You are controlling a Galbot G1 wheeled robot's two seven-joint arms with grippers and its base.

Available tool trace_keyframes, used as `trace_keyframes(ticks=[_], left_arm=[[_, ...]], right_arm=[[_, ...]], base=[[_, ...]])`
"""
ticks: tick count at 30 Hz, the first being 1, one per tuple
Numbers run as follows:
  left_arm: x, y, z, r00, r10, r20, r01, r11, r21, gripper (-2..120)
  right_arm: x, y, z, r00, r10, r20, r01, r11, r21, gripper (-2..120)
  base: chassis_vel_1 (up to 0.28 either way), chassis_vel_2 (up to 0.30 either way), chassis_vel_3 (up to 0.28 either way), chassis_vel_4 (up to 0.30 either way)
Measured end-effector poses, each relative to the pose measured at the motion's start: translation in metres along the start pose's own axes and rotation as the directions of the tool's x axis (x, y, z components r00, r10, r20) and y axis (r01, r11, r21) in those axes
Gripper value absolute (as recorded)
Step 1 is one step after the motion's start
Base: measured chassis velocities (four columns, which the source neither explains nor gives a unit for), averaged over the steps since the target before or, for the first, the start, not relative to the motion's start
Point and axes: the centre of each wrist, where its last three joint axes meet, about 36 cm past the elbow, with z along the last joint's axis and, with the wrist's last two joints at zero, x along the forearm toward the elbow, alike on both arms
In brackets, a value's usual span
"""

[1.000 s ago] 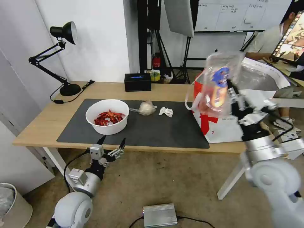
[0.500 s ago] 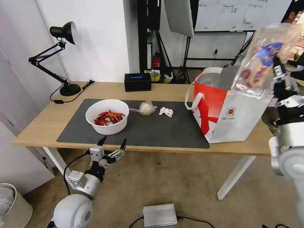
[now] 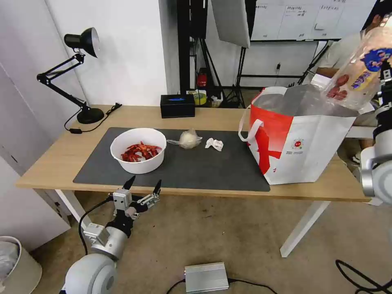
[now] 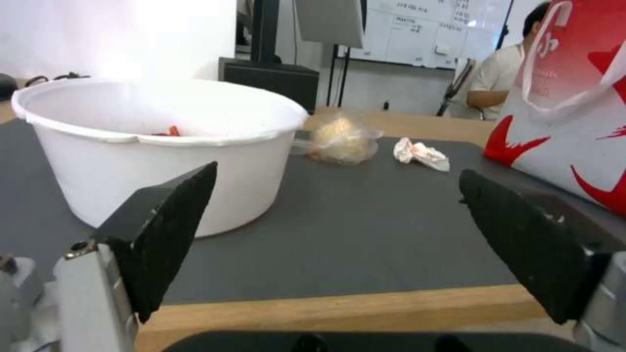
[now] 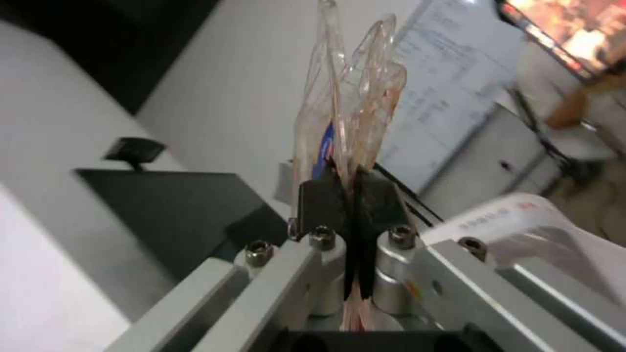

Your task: Pick up the trash from the table and place it into the takeout bag.

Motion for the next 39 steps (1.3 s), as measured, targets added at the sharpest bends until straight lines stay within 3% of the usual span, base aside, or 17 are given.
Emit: trace_keyframes(ticks=[13, 39], left_arm=[[0.001, -0.003, 0.001, 1.000, 0.003, 0.005, -0.003, 1.000, -0.001, 100], [0.006, -0.004, -0.002, 1.000, -0.009, 0.014, 0.008, 1.000, 0.002, 100]], right_arm=[[-0.028, -0.003, 0.016, 0.978, 0.169, -0.125, -0.180, 0.980, -0.080, 0], [-0.063, 0.033, 0.047, 0.942, 0.229, -0.244, -0.283, 0.935, -0.216, 0]], base=[[0.000, 0.000, 0.000, 0.000], [0.000, 0.000, 0.000, 0.000]])
